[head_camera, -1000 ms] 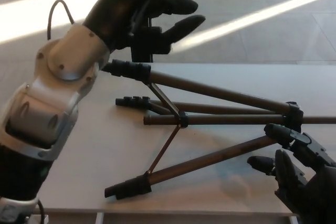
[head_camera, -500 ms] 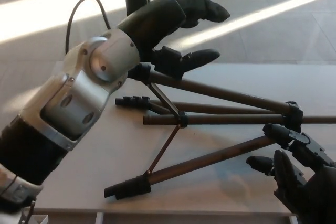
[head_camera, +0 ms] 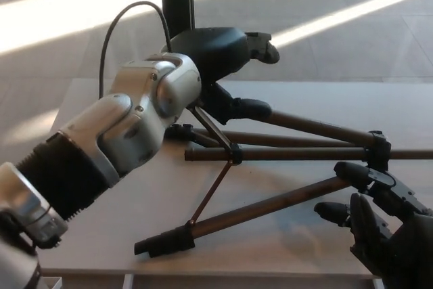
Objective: Use both hands of the robot to pick up the tripod lying in the middle of the desk and make it stand upright on the desk
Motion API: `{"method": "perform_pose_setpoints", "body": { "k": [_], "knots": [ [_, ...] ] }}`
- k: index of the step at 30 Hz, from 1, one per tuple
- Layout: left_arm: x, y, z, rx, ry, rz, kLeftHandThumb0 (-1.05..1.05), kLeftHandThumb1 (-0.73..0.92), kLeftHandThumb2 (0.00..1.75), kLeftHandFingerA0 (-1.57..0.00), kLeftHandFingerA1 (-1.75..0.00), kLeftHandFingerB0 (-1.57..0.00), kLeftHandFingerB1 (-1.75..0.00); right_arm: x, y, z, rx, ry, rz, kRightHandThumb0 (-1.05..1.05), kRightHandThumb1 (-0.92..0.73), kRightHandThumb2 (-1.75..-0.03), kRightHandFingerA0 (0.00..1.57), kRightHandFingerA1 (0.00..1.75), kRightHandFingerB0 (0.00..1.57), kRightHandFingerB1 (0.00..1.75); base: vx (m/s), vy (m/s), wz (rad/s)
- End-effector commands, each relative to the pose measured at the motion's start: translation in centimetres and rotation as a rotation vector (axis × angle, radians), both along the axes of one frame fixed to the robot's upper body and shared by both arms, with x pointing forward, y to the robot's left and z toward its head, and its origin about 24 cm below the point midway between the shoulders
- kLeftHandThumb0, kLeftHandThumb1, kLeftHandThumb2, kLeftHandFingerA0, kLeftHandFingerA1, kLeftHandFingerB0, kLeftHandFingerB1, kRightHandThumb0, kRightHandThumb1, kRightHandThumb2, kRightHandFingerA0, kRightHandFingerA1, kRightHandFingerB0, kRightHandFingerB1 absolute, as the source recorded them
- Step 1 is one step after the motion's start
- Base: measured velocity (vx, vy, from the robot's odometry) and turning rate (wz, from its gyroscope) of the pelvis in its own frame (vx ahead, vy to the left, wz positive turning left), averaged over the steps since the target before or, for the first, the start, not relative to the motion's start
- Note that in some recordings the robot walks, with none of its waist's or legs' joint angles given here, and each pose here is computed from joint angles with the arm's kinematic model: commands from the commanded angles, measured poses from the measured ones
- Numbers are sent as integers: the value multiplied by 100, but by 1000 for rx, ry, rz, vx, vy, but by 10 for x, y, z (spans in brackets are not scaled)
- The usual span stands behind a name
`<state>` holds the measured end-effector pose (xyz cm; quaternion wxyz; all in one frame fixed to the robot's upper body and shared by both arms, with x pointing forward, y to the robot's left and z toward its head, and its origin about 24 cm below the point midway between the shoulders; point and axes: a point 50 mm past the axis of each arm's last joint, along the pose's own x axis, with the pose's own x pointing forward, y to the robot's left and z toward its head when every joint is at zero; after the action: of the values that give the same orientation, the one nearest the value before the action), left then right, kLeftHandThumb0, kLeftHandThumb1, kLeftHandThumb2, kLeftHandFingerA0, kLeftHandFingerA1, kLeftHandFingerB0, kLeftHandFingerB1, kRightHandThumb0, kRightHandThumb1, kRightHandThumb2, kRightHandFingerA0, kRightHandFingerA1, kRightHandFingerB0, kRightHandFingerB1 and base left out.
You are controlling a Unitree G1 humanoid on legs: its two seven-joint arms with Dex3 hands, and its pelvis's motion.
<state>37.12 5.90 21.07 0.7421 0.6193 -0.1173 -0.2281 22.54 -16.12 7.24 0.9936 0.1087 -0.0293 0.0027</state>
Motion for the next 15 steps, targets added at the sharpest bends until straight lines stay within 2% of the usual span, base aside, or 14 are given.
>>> {"method": "perform_pose_setpoints", "body": {
  "k": [1, 3, 4, 5, 6, 10, 12, 13, 14, 15],
  "knots": [
    [15, -14, 3, 597, -286, 59, -94, 61, 102, -2, -33, -13, -42, -4, -3, 1, -17, 41, -29, -66, -73, -62, 63, 89, 67, 58, 0, 0, 0],
    [18, -11, -2, 611, -279, 82, -91, 59, 101, -3, -39, -12, -45, -5, -2, 1, -13, 38, -24, -64, -73, -62, 64, 89, 66, 59, 0, 0, 0],
    [20, -10, -4, 622, -276, 99, -89, 75, 63, -6, -44, -17, -33, -4, -4, 1, -19, 36, -25, -64, -73, -62, 66, 89, 66, 60, 0, 0, 0],
    [22, -9, -7, 623, -283, 114, -88, 57, 97, -7, -52, -11, -45, -4, -4, 1, -20, 34, -27, -64, -72, -62, 66, 89, 66, 60, 0, 0, 0],
    [23, -9, -8, 618, -289, 123, -87, 73, 64, -12, -49, -19, -35, -4, -4, 0, -20, 35, -27, -64, -72, -62, 67, 89, 66, 60, 0, 0, 0],
    [25, -11, -11, 634, -305, 173, -86, 75, 63, -25, -55, -19, -38, -5, -4, 1, -22, 41, -32, -65, -71, -62, 66, 87, 64, 60, 0, 0, 0],
    [25, -14, -13, 625, -318, 189, -85, 77, 62, -37, -62, -24, -48, -4, -3, 1, -19, 38, -30, -63, -71, -61, 64, 87, 63, 60, 0, 0, 0],
    [25, -17, -13, 590, -314, 201, -83, 79, 63, -38, -62, -24, -47, -4, -3, 1, -17, 35, -26, -63, -71, -61, 64, 88, 63, 60, 0, 0, 0],
    [24, -18, -14, 570, -307, 206, -80, 59, 99, -32, -65, -18, -53, -4, -2, 1, -19, 36, -24, -63, -71, -61, 65, 87, 63, 60, 0, 0, 0],
    [24, -19, -14, 545, -290, 211, -80, 78, 65, -36, -62, -19, -46, -4, -2, 1, -23, 40, -22, -62, -70, -61, 64, 87, 64, 60, 0, 0, 0]
  ]
}}
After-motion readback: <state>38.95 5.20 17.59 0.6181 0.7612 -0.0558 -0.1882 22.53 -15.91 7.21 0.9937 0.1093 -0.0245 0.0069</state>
